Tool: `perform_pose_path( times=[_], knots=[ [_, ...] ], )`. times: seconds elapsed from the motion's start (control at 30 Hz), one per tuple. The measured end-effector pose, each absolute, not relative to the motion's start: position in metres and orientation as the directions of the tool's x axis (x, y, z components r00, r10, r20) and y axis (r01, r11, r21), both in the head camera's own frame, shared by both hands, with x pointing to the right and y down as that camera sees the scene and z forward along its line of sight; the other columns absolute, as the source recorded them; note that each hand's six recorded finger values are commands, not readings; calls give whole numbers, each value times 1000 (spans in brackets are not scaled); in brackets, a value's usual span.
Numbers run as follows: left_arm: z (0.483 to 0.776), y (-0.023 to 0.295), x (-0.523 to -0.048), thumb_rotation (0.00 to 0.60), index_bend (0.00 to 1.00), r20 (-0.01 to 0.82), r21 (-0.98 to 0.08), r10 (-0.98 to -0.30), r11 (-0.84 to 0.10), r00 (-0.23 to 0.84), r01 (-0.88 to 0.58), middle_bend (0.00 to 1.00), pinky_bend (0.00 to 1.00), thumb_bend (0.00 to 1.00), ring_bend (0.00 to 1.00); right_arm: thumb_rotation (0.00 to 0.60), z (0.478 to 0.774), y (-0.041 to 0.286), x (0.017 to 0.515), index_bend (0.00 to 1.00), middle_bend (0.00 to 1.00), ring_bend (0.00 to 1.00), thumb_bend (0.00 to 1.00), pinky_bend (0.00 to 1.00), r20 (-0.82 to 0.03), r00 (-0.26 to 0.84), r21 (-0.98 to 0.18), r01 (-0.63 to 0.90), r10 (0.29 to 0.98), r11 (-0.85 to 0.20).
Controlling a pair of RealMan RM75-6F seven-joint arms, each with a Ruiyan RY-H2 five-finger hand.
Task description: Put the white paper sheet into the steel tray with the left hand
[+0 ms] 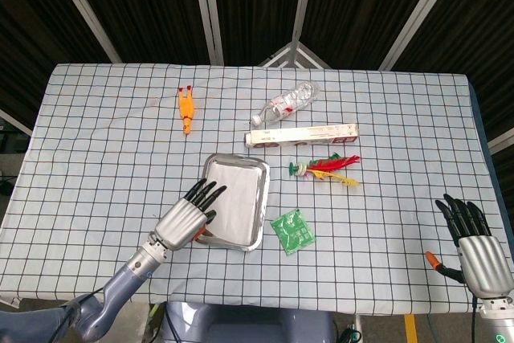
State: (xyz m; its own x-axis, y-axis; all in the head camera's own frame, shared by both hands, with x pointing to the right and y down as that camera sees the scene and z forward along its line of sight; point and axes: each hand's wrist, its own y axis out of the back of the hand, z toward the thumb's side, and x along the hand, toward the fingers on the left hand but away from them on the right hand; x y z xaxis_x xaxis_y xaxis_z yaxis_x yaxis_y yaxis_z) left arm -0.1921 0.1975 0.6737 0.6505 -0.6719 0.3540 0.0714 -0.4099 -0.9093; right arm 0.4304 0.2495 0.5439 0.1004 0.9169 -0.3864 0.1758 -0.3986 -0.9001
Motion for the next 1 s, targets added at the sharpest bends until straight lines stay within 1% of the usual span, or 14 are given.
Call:
perform_pose_path(
  times=[0.2, 0.33, 0.47, 0.53, 0.6, 0.7, 0.77, 0.87, 1.0],
  knots=[
    [680, 202, -191, 600, 520, 368, -904, -665, -421, 650, 81, 18, 0, 472, 0, 600, 543, 249, 431, 0, 0, 0, 290, 0, -383, 99, -901, 180, 918, -396],
    [679, 205, -198, 600, 516, 370, -905, -665, -416, 649, 89, 12, 0, 463, 0, 600, 543, 249, 431, 0, 0, 0, 291, 0, -384, 102, -900, 180, 918, -396],
    [680, 204, -204, 600, 494, 379, -903, -671, -419, 637, 96, 4, 0, 416, 0, 600, 543, 249, 430, 0, 0, 0, 290, 0, -384, 104, -901, 177, 918, -397],
    [681, 203, -206, 600, 440, 382, -902, -674, -420, 632, 98, 0, 0, 364, 0, 600, 543, 250, 430, 0, 0, 0, 290, 0, -383, 105, -901, 175, 918, -396],
    [681, 202, -206, 600, 323, 387, -900, -677, -425, 626, 97, 0, 0, 293, 0, 600, 543, 250, 429, 0, 0, 0, 290, 0, -383, 105, -901, 175, 918, -396],
    [681, 201, -207, 600, 164, 391, -896, -684, -435, 616, 86, 0, 0, 233, 0, 600, 544, 250, 429, 0, 0, 0, 291, 0, -384, 104, -901, 174, 918, -397],
    [680, 200, -206, 600, 99, 391, -896, -688, -437, 611, 80, 0, 0, 202, 0, 600, 544, 250, 430, 0, 0, 0, 290, 0, -384, 103, -902, 174, 918, -396],
    [679, 200, -206, 600, 41, 391, -895, -692, -439, 607, 75, 0, 0, 169, 0, 600, 544, 249, 430, 0, 0, 0, 290, 0, -384, 102, -901, 175, 918, -396],
    [676, 197, -211, 600, 20, 393, -894, -696, -442, 601, 74, 0, 0, 168, 0, 600, 543, 249, 431, 0, 0, 0, 290, 0, -383, 103, -901, 177, 918, -395]
  ],
)
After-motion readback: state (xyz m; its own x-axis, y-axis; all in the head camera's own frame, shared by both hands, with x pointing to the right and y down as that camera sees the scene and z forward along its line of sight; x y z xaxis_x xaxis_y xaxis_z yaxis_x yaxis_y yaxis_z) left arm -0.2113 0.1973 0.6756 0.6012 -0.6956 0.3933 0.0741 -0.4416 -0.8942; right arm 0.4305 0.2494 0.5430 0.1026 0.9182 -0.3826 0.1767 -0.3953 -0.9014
